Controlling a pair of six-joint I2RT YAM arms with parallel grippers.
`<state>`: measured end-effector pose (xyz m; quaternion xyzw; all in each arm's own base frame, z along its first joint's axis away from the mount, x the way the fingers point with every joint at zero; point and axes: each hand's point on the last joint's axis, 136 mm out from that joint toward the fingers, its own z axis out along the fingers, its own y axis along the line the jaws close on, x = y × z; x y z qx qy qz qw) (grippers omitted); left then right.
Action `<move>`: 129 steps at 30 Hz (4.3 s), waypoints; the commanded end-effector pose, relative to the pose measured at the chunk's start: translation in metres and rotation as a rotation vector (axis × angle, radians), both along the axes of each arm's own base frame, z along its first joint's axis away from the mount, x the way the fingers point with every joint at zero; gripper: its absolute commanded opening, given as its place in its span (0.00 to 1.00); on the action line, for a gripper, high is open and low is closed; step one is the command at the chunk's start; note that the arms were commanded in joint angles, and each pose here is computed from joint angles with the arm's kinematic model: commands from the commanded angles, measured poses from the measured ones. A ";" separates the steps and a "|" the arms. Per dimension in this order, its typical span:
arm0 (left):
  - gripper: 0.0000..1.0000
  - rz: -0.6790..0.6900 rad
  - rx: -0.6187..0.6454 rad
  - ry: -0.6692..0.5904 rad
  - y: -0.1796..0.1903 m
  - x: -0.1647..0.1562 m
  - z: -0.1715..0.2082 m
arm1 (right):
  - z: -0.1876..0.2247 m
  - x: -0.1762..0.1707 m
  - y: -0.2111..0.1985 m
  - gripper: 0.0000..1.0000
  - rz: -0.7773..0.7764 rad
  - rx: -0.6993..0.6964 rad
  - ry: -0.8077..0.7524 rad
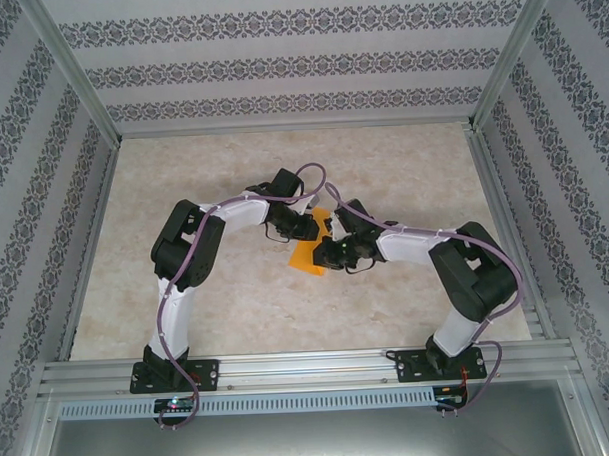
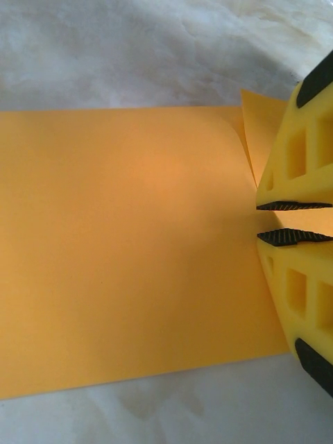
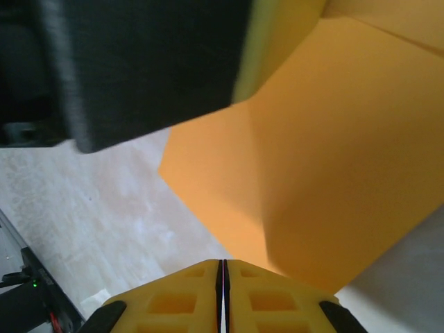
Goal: Fold a paper plane with a square sheet of paper (pick it up from the middle)
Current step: Fold the triangle a second time at the center of the table, then turn over the paper at the center of the table.
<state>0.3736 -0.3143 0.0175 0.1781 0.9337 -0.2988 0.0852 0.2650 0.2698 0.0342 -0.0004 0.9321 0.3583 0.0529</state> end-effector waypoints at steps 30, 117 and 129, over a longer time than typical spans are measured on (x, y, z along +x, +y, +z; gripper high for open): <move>0.23 0.113 -0.135 0.005 -0.003 0.002 0.065 | -0.051 -0.036 -0.030 0.11 0.005 -0.087 0.096; 0.25 0.142 0.072 -0.046 0.023 0.039 0.023 | 0.046 0.027 -0.035 0.25 -0.082 0.050 -0.095; 0.39 0.100 -0.037 -0.010 0.008 0.003 0.048 | 0.000 0.043 -0.047 0.24 -0.071 -0.038 -0.046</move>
